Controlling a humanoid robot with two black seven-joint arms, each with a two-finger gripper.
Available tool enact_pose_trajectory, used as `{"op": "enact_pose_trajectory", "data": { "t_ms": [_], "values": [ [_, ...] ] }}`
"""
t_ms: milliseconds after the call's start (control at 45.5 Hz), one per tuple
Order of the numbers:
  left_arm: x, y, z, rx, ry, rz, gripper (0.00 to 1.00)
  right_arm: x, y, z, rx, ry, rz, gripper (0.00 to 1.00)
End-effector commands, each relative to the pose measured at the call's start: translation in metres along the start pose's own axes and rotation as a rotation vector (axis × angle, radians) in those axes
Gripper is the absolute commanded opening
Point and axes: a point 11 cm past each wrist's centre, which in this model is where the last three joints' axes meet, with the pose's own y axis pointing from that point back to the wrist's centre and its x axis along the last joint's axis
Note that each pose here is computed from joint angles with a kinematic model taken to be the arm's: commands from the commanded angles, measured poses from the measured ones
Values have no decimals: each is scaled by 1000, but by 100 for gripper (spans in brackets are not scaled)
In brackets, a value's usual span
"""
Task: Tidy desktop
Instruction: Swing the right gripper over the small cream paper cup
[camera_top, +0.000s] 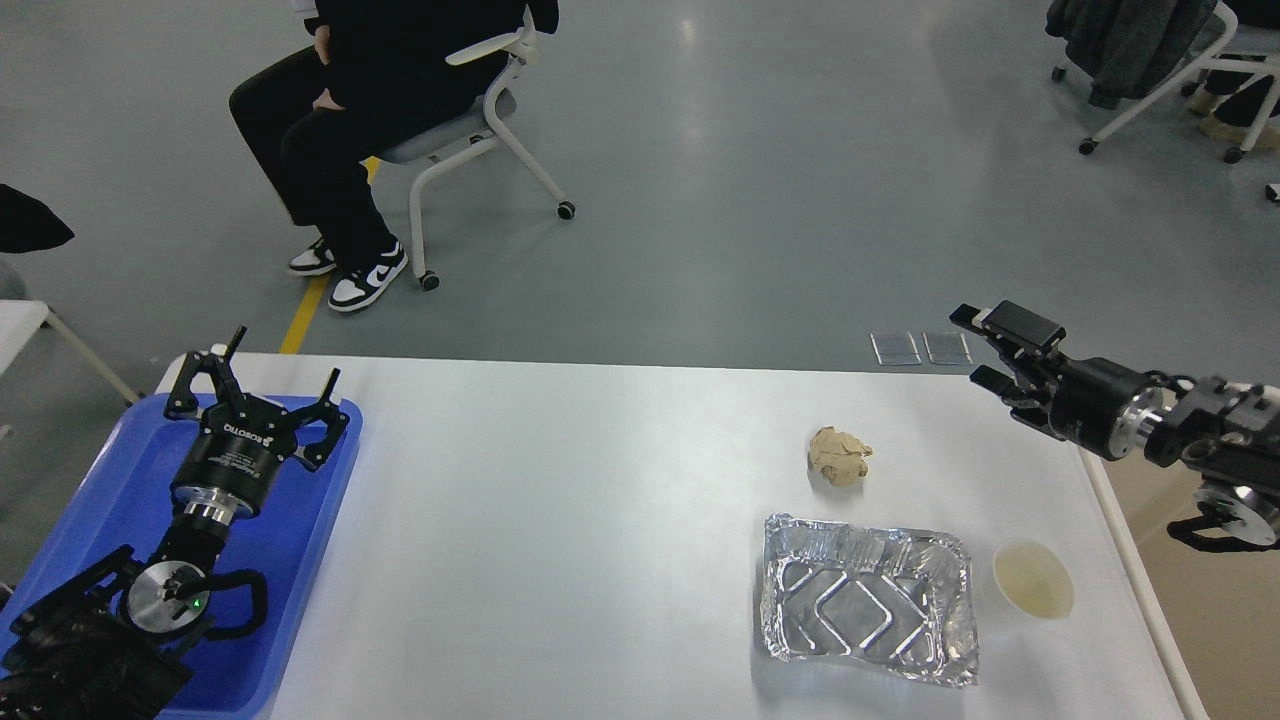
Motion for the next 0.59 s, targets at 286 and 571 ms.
{"op": "enact_pose_trajectory", "data": {
  "t_ms": [286,571],
  "values": [
    [0,0,0,-1,-1,0,99,43,32,-40,-220,338,-258,100],
    [0,0,0,-1,-1,0,99,59,59,-106,-433,385,-535,100]
  ]
}}
